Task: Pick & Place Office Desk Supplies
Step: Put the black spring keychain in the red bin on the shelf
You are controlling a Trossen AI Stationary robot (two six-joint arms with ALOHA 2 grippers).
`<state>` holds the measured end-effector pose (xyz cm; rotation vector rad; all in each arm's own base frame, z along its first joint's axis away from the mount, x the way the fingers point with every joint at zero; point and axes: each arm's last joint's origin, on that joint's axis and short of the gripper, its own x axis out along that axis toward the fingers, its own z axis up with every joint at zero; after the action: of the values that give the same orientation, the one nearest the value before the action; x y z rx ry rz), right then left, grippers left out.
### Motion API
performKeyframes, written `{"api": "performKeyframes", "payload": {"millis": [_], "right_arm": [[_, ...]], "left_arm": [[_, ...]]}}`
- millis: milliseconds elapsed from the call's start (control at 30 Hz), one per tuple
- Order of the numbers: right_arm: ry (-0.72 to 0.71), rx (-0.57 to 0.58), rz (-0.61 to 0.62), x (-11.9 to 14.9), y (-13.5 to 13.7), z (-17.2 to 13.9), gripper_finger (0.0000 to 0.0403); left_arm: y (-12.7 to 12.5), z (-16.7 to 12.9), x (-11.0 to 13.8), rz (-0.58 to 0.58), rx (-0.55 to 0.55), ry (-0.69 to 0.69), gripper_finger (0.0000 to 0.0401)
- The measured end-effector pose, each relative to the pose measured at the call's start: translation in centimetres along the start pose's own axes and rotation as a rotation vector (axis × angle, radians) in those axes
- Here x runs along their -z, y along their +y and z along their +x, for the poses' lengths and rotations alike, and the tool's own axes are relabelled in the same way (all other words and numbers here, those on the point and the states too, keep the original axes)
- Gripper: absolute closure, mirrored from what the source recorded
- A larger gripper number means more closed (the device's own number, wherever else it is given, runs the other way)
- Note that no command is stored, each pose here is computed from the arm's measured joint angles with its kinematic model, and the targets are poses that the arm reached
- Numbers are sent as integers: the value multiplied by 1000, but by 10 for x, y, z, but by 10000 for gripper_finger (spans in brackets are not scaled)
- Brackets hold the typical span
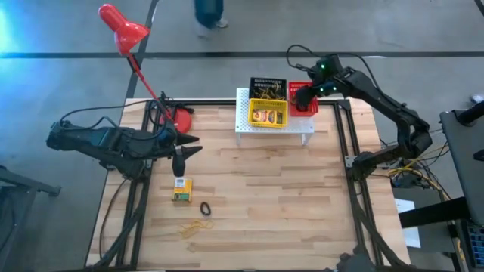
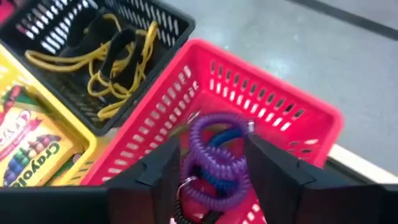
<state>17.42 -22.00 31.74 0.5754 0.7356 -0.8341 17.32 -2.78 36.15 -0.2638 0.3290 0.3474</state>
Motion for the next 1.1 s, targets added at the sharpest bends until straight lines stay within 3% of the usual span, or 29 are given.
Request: {"api": "performKeyframes", "payload": {"millis": [167, 433, 633, 833, 1100], "right_arm": [[-34, -9, 2, -10, 3, -15, 206], [16, -59, -11, -13, 13, -41, 198], [-85, -199, -47, -1, 56, -88, 212], [-146, -284, -65, 46, 116, -133, 230], [-134, -362, -69, 143, 190, -161, 236]], "left_arm": [[2, 0, 4, -14, -18, 38, 228], [4, 0, 8, -24, -37, 74, 228], [7, 0, 13, -82, -38, 140, 228], [11, 1, 22, -87, 62, 326, 228], [8, 20, 50, 38, 137, 719, 228]]}}
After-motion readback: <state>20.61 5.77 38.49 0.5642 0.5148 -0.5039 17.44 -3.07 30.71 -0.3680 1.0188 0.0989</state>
